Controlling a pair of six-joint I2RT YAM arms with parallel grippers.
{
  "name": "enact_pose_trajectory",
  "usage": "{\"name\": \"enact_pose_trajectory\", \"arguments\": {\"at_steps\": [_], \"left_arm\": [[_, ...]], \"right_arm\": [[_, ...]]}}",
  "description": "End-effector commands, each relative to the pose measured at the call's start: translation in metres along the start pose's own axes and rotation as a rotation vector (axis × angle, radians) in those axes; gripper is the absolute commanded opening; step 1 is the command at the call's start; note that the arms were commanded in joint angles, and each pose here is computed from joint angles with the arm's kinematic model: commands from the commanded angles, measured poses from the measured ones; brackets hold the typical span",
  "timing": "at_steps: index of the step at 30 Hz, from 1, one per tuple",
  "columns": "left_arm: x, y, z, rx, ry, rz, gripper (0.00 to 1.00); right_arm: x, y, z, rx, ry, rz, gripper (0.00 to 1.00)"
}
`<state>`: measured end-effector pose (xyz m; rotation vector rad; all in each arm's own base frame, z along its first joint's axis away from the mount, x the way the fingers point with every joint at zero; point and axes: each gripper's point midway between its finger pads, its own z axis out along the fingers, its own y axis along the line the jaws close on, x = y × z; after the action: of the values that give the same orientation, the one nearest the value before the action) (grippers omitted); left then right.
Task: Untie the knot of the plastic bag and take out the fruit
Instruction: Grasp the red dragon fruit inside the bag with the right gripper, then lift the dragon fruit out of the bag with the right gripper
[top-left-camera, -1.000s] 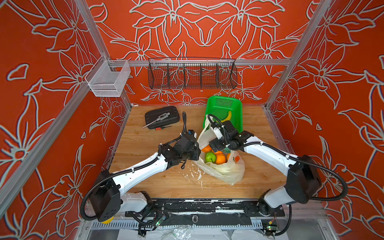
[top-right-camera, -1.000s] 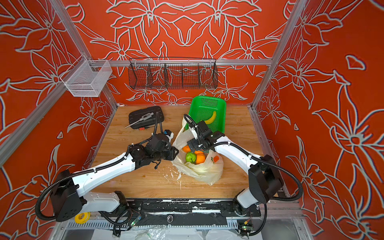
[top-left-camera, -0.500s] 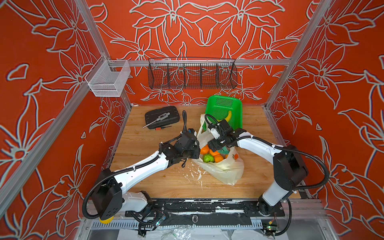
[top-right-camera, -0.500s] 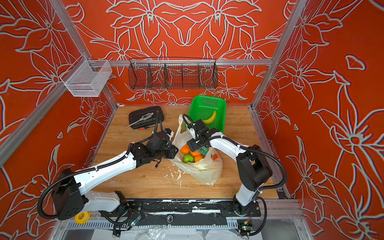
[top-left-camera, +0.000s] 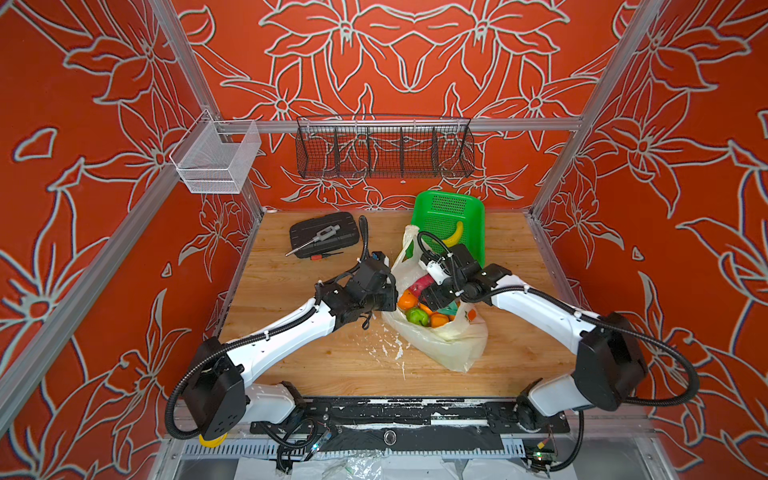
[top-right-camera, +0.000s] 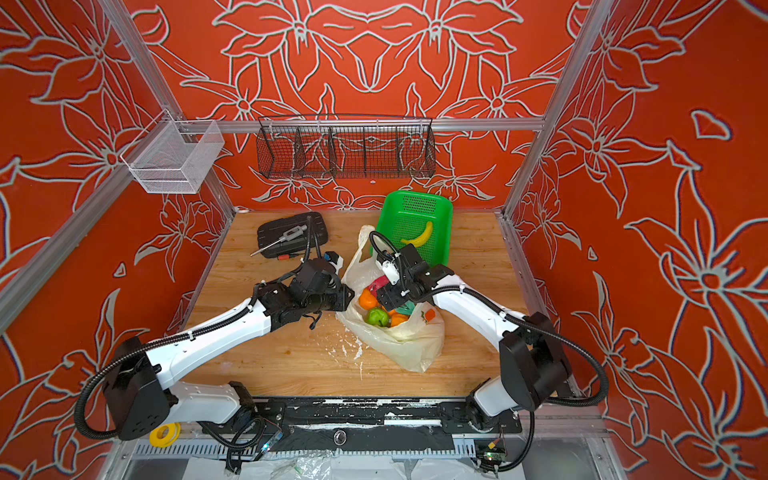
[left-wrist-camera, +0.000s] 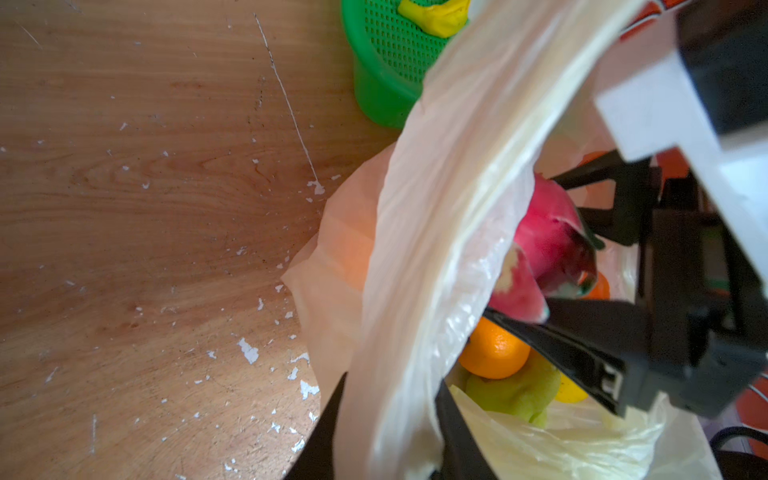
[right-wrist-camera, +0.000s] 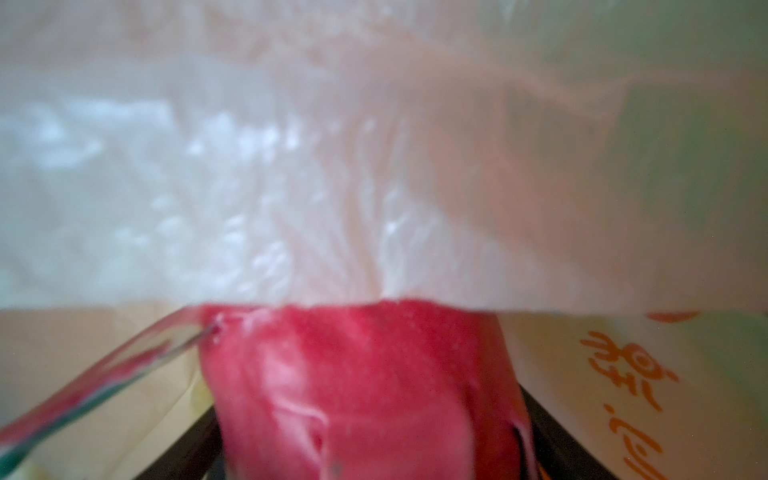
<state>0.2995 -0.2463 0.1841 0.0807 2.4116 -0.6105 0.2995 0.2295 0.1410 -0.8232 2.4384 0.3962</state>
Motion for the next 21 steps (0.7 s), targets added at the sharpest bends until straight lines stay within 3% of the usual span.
{"name": "enact_pose_trajectory", "arguments": {"at_steps": [1, 6, 13, 21], "left_arm": [[-0.013, 0.003, -0.001, -0.017, -0.026, -0.013, 0.29], [-0.018, 0.011, -0.001, -0.033, -0.033, -0.03, 0.29], [-0.003, 0.023, 0.011, -0.038, 0.009, -0.061, 0.25], [0.027, 0.032, 0.022, -0.024, 0.088, -0.105, 0.18]], "right_arm": [[0.011, 0.016, -0.017, -0.033, 0.006, -0.058, 0.45], [0.02, 0.031, -0.037, -0.076, -0.031, -0.084, 0.43], [-0.021, 0.044, -0.09, -0.126, -0.322, -0.046, 0.43], [-0.07, 0.026, -0.136, -0.052, -0.604, 0.124, 0.42]]}}
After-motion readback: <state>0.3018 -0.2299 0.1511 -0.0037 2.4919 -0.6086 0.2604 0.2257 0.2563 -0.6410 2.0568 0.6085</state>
